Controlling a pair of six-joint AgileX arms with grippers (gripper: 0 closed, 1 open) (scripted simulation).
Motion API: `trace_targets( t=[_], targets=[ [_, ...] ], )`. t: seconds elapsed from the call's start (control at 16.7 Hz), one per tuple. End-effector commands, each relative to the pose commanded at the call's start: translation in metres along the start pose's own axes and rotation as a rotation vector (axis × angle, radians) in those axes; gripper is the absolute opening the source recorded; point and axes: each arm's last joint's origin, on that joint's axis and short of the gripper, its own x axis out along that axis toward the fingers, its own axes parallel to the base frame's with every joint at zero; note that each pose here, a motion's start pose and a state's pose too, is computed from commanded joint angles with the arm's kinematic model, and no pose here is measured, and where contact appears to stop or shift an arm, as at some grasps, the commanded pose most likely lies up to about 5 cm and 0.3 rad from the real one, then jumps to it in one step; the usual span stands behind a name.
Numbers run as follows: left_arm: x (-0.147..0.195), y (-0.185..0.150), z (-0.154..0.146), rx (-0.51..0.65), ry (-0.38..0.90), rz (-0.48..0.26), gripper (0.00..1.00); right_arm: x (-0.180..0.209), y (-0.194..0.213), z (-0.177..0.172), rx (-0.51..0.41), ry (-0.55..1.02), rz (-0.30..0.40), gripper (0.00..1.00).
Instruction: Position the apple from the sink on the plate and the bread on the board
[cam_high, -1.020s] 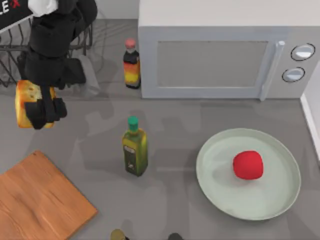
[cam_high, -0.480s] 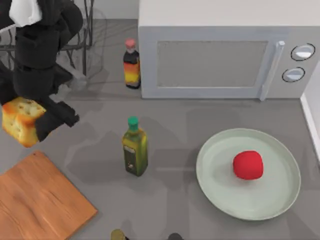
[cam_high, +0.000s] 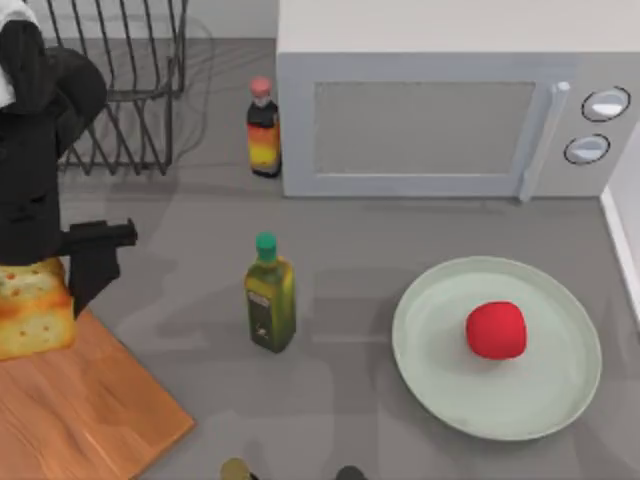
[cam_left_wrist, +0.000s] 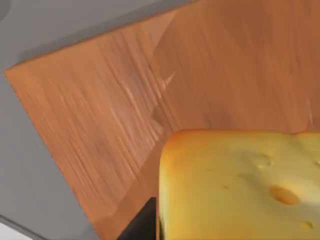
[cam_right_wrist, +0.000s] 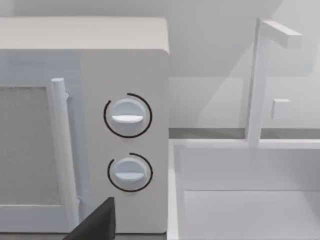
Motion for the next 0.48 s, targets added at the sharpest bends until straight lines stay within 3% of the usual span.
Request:
trace_targets(
  t=[0.3,0.48],
  targets=[
    [0.017,0.028,-0.027,-0.607,0.033,-0.091,0.00,0.000,0.000,0.000,0.000,0.000,0.000,1.00],
    [0.024,0.043,-0.042,-0.888,0.048,-0.170,0.00,0.000,0.000,0.000,0.000,0.000,0.000,1.00]
  ],
)
